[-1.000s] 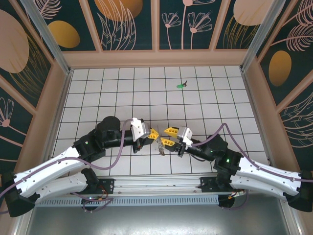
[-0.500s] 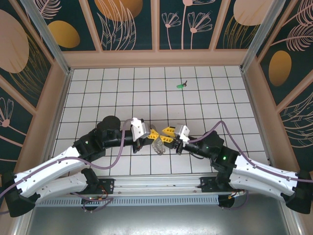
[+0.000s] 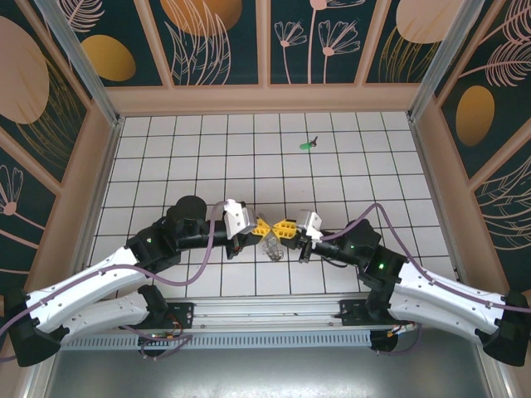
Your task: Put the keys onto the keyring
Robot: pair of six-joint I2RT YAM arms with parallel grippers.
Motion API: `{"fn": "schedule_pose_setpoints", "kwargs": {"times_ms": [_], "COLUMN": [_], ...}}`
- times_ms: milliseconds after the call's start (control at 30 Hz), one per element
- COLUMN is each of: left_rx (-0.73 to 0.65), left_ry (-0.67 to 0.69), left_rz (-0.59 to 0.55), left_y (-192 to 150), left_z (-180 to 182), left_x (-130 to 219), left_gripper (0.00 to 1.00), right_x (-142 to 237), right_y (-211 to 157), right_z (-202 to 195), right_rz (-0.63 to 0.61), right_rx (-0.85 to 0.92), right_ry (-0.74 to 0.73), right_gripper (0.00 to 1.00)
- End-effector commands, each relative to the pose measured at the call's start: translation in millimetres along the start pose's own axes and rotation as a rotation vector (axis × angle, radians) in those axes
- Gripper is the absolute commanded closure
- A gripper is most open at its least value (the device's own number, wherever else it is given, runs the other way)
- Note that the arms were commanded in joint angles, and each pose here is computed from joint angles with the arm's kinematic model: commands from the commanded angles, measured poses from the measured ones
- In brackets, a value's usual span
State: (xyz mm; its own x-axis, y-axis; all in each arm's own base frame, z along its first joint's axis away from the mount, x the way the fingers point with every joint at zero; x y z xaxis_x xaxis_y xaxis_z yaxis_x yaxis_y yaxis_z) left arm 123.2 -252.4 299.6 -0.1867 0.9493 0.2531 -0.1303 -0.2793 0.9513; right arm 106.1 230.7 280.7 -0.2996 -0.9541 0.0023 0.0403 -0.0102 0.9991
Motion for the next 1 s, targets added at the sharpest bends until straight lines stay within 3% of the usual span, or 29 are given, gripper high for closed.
{"fn": "schedule_pose_setpoints", "kwargs": {"times_ms": [0,333,567,733,800,967], "left_rx": [-0.016,-0.011,-0.023,-0.031,-0.033,-0.042], "left_ry": [0.045,0.131,0.173,0.177,0.177,0.163], "left_rz": [-0.015,0.069,0.069,0.061,0.057,0.046], "left_y": [6.9,-9.7,-12.6,-12.3,-12.4,-11.5], "left_z": [5.5,17.0,21.9,22.6,22.5,20.3], "left_x": [0.4,-8.2,-10.4,-11.0,-10.7,-10.3], "left_gripper": [1.0,0.9,0.85,0.92,1.0,1.0], "right_x": [3.5,1.3,-1.8,-4.8,-4.4,-2.9], "right_y": [14.5,16.0,16.0,15.1,16.5,17.6], "right_z": [1.0,4.7,9.7,13.7,14.4,14.3], "right_rz": [-0.058,-0.077,-0.089,-0.081,-0.086,-0.09], "right_rx": [0.038,0.143,0.16,0.168,0.166,0.157], "right_ry": [-0.014,-0.132,-0.108,-0.089,-0.086,-0.087], "right_gripper": [1.0,1.0,1.0,1.0,1.0,1.0]}}
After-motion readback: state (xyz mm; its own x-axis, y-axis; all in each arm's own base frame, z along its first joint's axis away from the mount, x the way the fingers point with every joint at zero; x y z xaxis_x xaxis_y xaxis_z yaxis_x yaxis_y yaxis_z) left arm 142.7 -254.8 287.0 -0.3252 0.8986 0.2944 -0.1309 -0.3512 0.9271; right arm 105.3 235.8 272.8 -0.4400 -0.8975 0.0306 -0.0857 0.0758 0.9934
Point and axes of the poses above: each hand's point on the last joint's axis, 136 mm out from that joint toward the fingers, its own x axis back along the fingers, its own z axis along the line the jaws close on, y = z × x, the point moved 6 cm from there along x, back along the fingers, and after that the axes turned 9 degrees about -x, right-handed, at the moved point
